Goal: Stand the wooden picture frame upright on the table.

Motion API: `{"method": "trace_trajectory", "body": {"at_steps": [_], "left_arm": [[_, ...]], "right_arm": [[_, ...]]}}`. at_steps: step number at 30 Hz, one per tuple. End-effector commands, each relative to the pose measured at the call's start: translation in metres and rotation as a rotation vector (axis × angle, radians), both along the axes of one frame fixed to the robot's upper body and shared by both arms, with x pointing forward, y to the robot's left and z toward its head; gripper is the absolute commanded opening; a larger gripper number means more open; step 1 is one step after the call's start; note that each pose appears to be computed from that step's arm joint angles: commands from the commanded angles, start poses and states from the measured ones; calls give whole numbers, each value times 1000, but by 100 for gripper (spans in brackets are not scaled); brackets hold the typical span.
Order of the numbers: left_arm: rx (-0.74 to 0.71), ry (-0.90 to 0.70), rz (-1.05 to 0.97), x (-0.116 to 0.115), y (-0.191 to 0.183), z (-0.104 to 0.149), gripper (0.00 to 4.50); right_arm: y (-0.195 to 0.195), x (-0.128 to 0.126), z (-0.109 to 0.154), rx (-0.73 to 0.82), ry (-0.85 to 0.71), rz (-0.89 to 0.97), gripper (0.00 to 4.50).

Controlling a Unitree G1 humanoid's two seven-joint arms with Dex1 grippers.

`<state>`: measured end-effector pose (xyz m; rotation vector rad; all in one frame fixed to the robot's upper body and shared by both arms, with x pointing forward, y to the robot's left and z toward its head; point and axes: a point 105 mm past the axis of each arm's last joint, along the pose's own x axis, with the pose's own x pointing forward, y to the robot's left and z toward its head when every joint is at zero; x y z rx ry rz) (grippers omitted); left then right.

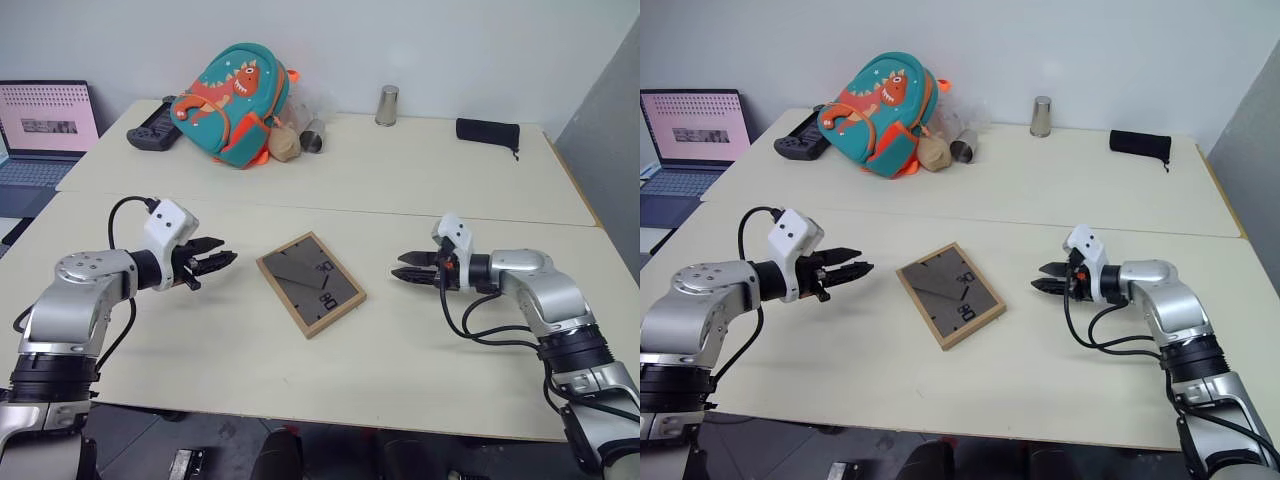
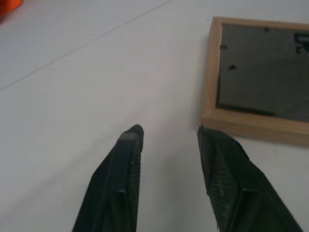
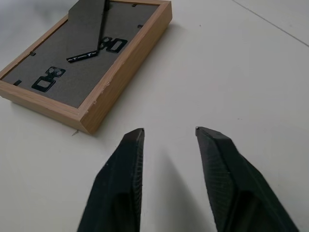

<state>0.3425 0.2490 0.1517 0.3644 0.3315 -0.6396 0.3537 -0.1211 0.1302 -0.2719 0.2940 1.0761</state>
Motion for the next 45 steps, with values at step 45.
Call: {"method": "trace_trajectory", "body": {"at_steps": [45], "left_arm": [[37, 43, -163, 23, -48, -27, 2]], "right_arm": [[65, -12, -5, 38, -53, 74, 0]]}}
